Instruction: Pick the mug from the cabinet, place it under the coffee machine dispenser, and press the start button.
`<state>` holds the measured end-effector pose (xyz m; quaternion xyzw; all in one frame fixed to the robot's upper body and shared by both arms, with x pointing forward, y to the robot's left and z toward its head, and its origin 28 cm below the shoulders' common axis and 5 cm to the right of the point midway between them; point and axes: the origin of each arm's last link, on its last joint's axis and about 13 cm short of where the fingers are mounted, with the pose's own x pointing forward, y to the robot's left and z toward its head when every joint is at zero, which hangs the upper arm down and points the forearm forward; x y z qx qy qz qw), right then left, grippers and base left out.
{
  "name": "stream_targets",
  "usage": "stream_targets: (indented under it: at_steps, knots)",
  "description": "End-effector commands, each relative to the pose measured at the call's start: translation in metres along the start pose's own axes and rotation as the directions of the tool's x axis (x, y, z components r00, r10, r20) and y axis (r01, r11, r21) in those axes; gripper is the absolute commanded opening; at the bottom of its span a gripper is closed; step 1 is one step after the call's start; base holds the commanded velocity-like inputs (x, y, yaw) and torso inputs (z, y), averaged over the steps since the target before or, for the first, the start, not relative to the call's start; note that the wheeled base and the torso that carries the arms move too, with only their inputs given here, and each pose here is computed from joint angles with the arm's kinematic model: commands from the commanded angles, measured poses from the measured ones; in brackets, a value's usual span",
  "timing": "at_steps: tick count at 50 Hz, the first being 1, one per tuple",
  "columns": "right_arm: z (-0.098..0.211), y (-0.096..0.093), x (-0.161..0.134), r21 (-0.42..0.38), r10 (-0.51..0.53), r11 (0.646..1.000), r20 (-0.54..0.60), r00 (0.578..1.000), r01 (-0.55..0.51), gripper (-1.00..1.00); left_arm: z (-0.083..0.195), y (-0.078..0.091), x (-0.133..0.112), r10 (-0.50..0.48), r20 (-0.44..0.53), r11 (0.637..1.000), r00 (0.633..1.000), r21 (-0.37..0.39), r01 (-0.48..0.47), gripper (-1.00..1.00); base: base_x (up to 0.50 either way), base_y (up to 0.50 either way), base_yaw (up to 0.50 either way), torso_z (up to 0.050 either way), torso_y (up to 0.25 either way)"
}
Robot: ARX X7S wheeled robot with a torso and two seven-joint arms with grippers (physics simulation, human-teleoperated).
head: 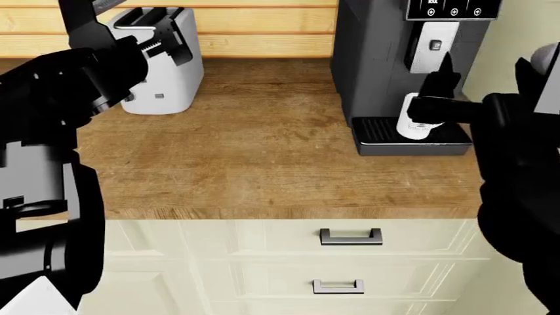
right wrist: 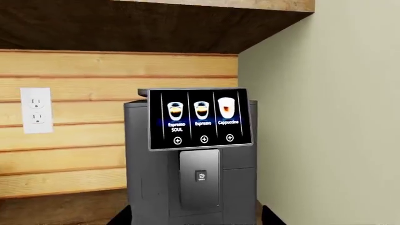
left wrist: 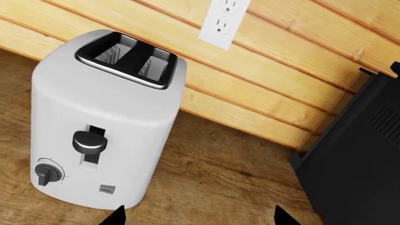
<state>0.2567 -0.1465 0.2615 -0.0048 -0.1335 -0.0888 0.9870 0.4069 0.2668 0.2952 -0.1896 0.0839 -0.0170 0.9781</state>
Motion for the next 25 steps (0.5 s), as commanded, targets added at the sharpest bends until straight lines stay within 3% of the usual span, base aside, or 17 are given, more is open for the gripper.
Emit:
stream_targets:
  at_steps: [1, 25]
  knots:
    - [0.0089, 0.0009, -0.0339, -0.006, 0.052, 0.999, 0.038, 0.998, -0.051, 1.00, 0.0000, -0.0002, -0.0007, 0.001, 0.001, 1.000, 1.000, -0.001, -0.001, 1.00, 0.00, 0.00, 0.00, 0.000, 0.000]
    - [0.0128, 0.0048, -0.0428, 0.012, 0.086, 0.996, 0.054, 0.995, -0.087, 1.00, -0.0007, 0.0013, -0.0003, 0.005, 0.000, 1.000, 1.000, -0.002, -0.005, 1.00, 0.00, 0.00, 0.00, 0.000, 0.000]
